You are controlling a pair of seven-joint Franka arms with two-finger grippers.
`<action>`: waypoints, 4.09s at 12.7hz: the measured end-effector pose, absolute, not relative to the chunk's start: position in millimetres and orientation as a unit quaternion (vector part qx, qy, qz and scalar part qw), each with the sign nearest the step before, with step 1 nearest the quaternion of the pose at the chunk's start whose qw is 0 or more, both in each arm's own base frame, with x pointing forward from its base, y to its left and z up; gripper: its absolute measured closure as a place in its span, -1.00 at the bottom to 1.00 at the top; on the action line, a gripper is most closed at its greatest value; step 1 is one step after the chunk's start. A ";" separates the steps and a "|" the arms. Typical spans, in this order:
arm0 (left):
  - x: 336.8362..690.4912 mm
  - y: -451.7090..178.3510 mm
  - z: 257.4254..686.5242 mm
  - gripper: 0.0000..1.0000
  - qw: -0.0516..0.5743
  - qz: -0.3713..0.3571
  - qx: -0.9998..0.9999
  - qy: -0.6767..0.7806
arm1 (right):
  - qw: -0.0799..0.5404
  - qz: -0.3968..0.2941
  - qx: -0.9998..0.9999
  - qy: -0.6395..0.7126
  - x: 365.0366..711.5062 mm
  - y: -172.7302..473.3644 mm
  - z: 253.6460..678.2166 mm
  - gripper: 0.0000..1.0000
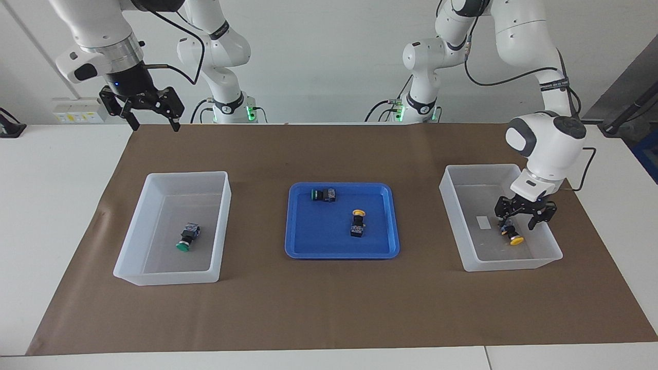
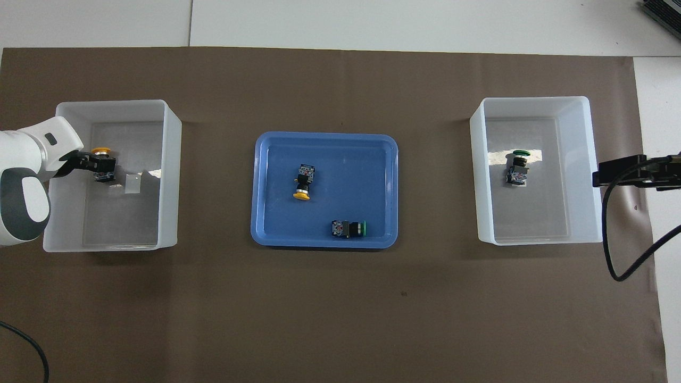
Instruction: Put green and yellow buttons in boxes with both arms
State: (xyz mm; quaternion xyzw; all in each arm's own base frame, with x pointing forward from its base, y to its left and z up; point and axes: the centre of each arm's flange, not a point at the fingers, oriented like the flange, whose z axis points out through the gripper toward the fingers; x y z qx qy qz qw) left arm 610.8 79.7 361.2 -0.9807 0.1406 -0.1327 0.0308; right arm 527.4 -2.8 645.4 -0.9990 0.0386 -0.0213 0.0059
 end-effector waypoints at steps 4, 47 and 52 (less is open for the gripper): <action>597.1 34.1 423.4 -1.00 0.019 -0.124 -0.981 0.149 | 0.006 -0.018 -0.999 0.039 526.9 -3.6 643.7 -1.00; 563.7 -278.2 392.3 0.16 -0.081 -0.176 -0.980 0.051 | 0.069 0.058 -0.931 0.354 548.5 228.0 424.6 -1.00; 579.4 -184.1 446.5 0.16 -0.047 -0.171 -0.982 0.071 | 0.096 0.048 -0.916 0.386 519.2 335.1 379.3 -1.00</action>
